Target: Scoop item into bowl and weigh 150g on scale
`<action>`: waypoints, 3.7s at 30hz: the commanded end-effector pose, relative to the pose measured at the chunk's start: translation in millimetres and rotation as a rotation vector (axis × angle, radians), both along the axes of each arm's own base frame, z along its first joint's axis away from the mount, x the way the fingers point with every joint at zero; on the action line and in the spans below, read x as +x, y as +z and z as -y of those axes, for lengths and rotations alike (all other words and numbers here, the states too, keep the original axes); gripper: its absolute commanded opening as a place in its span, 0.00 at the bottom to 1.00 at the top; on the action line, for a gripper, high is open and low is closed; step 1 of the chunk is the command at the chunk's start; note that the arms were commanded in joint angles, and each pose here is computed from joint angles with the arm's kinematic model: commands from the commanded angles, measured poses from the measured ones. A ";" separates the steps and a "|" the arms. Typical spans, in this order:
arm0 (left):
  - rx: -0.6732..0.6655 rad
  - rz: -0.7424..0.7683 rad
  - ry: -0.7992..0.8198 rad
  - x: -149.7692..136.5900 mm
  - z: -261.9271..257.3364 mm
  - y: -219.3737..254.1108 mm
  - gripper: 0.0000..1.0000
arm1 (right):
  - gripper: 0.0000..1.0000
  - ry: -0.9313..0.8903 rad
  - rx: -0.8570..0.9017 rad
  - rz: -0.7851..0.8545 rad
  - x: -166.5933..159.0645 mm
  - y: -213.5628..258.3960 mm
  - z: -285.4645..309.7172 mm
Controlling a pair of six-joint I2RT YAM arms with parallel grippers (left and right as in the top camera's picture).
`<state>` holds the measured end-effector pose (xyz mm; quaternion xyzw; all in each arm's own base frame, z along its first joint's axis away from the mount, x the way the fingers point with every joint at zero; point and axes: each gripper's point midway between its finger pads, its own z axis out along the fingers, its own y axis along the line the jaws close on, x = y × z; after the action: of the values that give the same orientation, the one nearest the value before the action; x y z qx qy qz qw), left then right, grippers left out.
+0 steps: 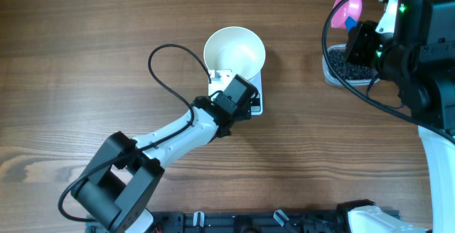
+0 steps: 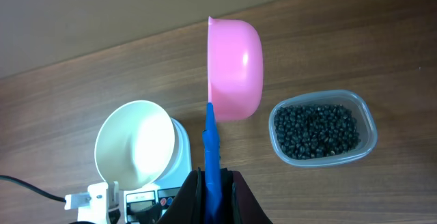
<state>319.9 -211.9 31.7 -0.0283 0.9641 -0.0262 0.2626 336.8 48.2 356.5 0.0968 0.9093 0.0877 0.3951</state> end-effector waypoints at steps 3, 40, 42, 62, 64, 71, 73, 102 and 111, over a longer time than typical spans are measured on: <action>0.053 -0.004 0.000 3.8 -12.3 -8.9 1.00 | 0.04 -0.009 -0.023 0.016 3.3 4.9 4.5; 0.044 -0.039 -0.038 8.9 -12.7 -23.7 1.00 | 0.04 -0.009 -0.023 0.019 3.8 5.4 4.5; 0.047 -0.043 -0.038 8.4 -13.1 -25.5 1.00 | 0.04 -0.009 -0.023 0.018 3.7 5.3 4.4; -0.128 0.026 -0.133 -22.4 5.0 69.3 1.00 | 0.04 -0.009 -0.026 -0.003 0.2 1.4 5.0; -0.140 0.045 -0.144 -32.1 -5.8 92.3 1.00 | 0.04 -0.006 -0.026 -0.014 -1.7 -0.6 4.6; -0.086 0.088 -0.232 -62.0 -58.9 140.8 1.00 | 0.04 0.006 -0.033 0.043 7.3 9.6 3.4; -0.086 0.088 -0.231 -62.2 -59.4 141.0 1.00 | 0.04 0.020 -0.055 0.082 13.3 16.7 3.7; -0.076 0.068 -0.231 -62.5 -59.4 135.5 1.00 | 0.04 -0.804 -0.239 0.629 28.6 140.3 125.9; -0.076 0.068 -0.231 -62.5 -59.4 135.5 1.00 | 0.04 -0.813 -0.243 0.629 29.0 139.7 127.0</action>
<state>257.2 -153.6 169.3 0.0685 0.9491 -0.0964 0.2920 368.5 -73.3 490.3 0.3507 0.6523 -0.1466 0.6558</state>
